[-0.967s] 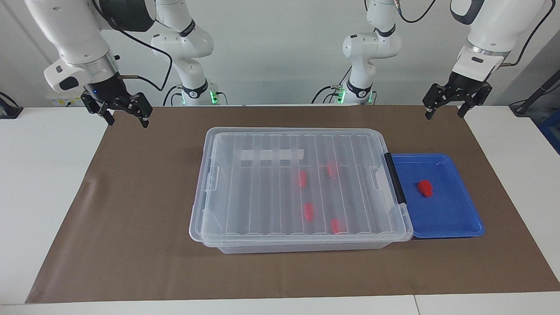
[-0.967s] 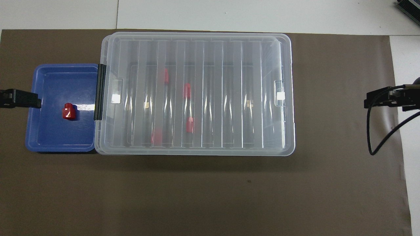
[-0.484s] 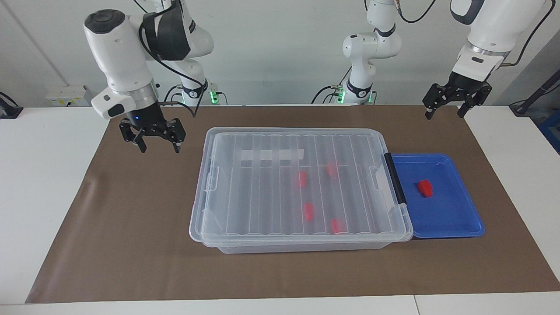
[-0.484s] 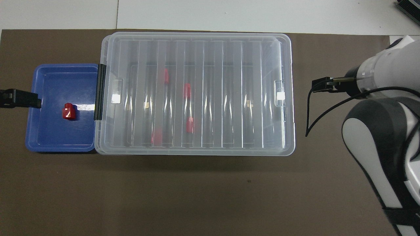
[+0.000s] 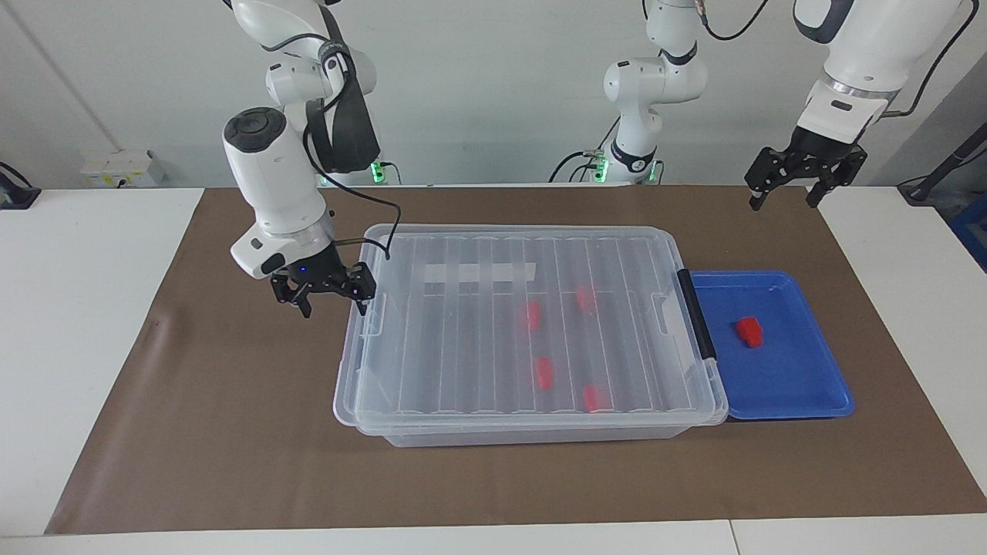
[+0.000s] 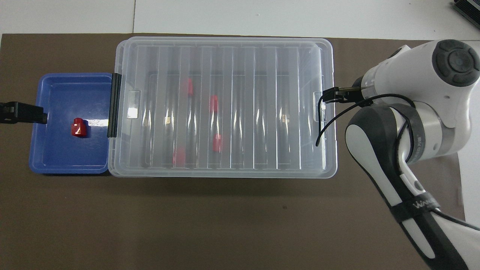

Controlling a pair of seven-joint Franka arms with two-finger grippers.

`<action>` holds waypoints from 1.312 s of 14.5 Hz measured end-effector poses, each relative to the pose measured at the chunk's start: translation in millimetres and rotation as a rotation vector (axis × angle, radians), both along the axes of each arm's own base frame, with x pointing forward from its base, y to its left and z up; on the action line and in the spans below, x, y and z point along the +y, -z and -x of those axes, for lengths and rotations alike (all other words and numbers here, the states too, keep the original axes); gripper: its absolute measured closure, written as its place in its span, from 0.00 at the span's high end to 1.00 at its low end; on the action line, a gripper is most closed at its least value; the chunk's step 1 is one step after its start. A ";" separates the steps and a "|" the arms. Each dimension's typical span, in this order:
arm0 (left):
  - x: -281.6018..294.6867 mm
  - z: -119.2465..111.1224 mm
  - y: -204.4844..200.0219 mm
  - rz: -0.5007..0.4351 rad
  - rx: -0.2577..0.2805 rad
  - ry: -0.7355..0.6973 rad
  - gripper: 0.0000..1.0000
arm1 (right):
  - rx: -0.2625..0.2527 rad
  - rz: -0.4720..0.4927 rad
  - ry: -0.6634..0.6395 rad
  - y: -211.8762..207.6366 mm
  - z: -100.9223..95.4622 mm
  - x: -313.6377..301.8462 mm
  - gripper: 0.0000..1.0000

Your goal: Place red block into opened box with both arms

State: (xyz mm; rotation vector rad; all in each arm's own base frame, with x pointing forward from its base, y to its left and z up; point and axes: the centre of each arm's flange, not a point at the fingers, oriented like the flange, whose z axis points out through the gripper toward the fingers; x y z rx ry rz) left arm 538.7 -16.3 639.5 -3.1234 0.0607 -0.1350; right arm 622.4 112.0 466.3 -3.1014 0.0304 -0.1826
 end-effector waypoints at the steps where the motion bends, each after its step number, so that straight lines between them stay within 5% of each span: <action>1: 0.0 0.0 0.0 0.000 0.000 0.000 1.00 | 0.003 0.001 0.001 6.5 1.1 -0.4 1.00; 19: 0.2 -0.2 0.1 0.000 -0.001 -0.001 1.00 | 0.036 0.094 0.052 11.6 1.9 -60.2 1.00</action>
